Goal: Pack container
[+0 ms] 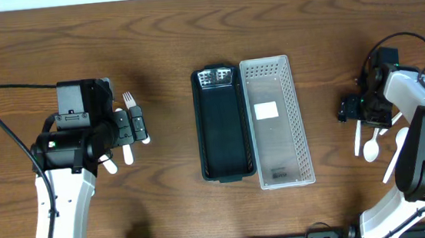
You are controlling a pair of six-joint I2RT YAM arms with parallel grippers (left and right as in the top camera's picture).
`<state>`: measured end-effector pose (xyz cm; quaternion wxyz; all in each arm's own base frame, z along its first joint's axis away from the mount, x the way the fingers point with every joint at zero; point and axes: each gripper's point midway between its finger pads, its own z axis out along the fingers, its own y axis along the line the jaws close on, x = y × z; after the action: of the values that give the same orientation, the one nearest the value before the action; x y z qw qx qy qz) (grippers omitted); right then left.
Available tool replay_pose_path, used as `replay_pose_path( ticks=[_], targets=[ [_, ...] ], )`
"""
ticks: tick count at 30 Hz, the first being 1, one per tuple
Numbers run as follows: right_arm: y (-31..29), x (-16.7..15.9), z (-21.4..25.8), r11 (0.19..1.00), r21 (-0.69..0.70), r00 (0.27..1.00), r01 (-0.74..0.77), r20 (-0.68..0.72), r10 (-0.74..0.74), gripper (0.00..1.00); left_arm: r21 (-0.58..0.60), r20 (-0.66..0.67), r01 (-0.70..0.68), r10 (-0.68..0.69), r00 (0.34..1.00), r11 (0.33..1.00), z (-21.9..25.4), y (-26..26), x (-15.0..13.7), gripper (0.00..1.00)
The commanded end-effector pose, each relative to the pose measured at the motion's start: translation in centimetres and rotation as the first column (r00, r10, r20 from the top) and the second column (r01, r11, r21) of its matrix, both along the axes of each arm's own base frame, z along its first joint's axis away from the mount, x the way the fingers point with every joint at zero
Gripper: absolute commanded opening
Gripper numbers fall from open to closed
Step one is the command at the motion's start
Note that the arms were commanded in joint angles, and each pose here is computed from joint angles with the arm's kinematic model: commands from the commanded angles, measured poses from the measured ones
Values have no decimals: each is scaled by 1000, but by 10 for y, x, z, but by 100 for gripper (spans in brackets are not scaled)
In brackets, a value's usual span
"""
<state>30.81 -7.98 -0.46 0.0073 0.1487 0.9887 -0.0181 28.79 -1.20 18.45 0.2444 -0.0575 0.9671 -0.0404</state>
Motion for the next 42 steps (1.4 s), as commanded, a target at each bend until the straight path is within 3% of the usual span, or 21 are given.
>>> replay_pose_path(
  ticks=[1, 9, 12, 13, 14, 16, 30, 37, 42],
  targets=[
    [2, -8, -9, 1000, 18, 1000, -13, -17, 14, 82, 9, 21, -12, 11, 1000, 1000, 8, 3, 2, 98],
    [3, -8, -10, 1000, 21, 1000, -14, -15, 14, 83, 9, 21, -12, 11, 1000, 1000, 8, 3, 2, 98],
    [7, -7, -10, 999, 43, 1000, -14, -10, 14, 77, 10, 20, -12, 11, 1000, 1000, 8, 3, 2, 98],
    [7, -7, -10, 999, 48, 1000, -13, -8, 13, 70, 10, 20, -12, 11, 1000, 1000, 8, 3, 2, 98],
    [8, -7, -10, 999, 50, 1000, -10, -8, 10, 56, 10, 20, -12, 11, 1000, 1000, 8, 3, 2, 98],
    [8, -7, -10, 999, 50, 1000, -10, -8, 10, 44, 10, 20, -12, 11, 1000, 1000, 8, 3, 2, 98],
    [8, -6, -10, 999, 50, 1000, 1, -6, -1, 2, 10, 20, -11, 11, 1000, 1000, 8, 3, 2, 98],
    [7, 0, -4, 998, 45, 999, 37, 21, -38, 1, 10, 20, -11, 11, 1000, 1000, 8, 3, 2, 98],
    [22, 20, 34, 999, 54, 994, -6, 112, 0, 1, 10, 20, -11, 11, 1000, 1000, 8, 3, 2, 98]
  ],
)
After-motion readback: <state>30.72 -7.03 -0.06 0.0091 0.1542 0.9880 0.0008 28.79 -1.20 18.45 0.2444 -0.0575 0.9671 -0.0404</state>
